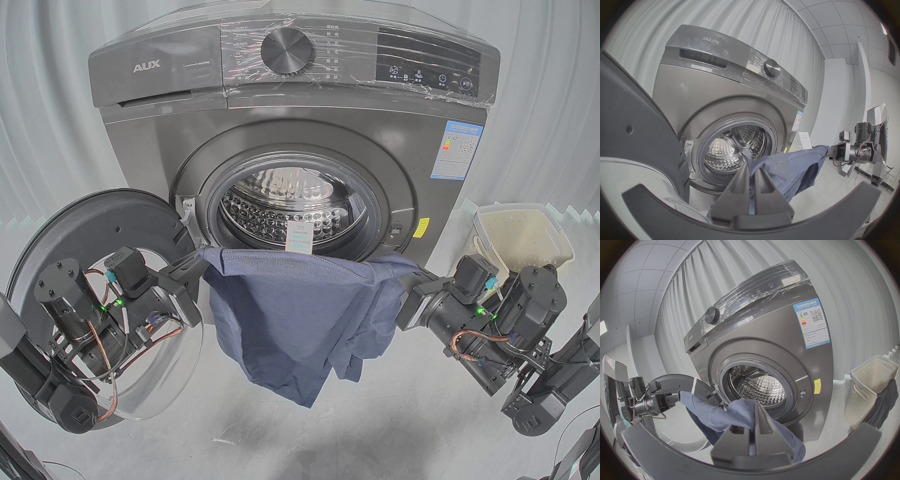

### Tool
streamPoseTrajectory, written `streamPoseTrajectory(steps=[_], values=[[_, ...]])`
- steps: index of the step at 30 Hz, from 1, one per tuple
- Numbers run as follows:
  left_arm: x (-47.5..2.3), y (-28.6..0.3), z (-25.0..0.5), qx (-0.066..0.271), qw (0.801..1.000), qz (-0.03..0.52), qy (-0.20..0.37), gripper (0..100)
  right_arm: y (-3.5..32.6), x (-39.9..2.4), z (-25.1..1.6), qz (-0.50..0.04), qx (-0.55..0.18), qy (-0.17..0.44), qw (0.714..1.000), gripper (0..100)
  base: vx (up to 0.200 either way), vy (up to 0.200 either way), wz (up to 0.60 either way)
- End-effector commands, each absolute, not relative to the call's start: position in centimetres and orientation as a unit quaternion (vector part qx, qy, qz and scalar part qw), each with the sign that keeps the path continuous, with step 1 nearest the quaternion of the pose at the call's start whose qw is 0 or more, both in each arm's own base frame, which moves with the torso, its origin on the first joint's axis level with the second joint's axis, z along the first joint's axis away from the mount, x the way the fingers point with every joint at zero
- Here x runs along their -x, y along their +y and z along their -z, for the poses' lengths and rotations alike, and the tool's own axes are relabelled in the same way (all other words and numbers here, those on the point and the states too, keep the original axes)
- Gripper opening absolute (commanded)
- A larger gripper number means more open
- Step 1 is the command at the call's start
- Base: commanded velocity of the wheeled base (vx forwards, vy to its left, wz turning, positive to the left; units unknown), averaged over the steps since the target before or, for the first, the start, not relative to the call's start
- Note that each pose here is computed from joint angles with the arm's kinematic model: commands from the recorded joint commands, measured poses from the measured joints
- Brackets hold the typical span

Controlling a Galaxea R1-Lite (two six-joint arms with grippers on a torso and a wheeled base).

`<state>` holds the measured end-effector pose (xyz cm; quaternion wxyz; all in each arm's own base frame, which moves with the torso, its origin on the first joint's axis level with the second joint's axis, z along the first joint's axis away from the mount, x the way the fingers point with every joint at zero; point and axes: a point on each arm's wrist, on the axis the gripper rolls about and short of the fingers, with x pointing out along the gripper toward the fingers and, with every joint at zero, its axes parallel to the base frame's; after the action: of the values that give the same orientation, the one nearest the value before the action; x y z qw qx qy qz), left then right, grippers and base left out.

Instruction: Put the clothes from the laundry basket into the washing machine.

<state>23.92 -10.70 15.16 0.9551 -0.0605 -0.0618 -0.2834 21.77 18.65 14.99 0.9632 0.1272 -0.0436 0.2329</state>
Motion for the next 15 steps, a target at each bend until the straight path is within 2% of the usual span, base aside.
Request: streamPoseTrajectory(steps=[1,10,15], values=[[-24.0,-10.6,-15.2,0.061,0.955,0.282,-0.063,0,18.6,-21.9,-15.0,-0.232,-0.126,-0.044,0.964,0,0.000,0.000,0.00],[-24.4,-10.7,-15.8,0.062,0.956,0.276,-0.078,0,18.6,-22.3,-15.7,-0.225,-0.135,-0.058,0.963,0,0.000,0.000,0.00],[-24.4,-10.6,-17.4,0.071,0.956,0.264,-0.111,0,18.4,-22.4,-16.8,-0.221,-0.142,-0.078,0.962,0,0.000,0.000,0.00]])
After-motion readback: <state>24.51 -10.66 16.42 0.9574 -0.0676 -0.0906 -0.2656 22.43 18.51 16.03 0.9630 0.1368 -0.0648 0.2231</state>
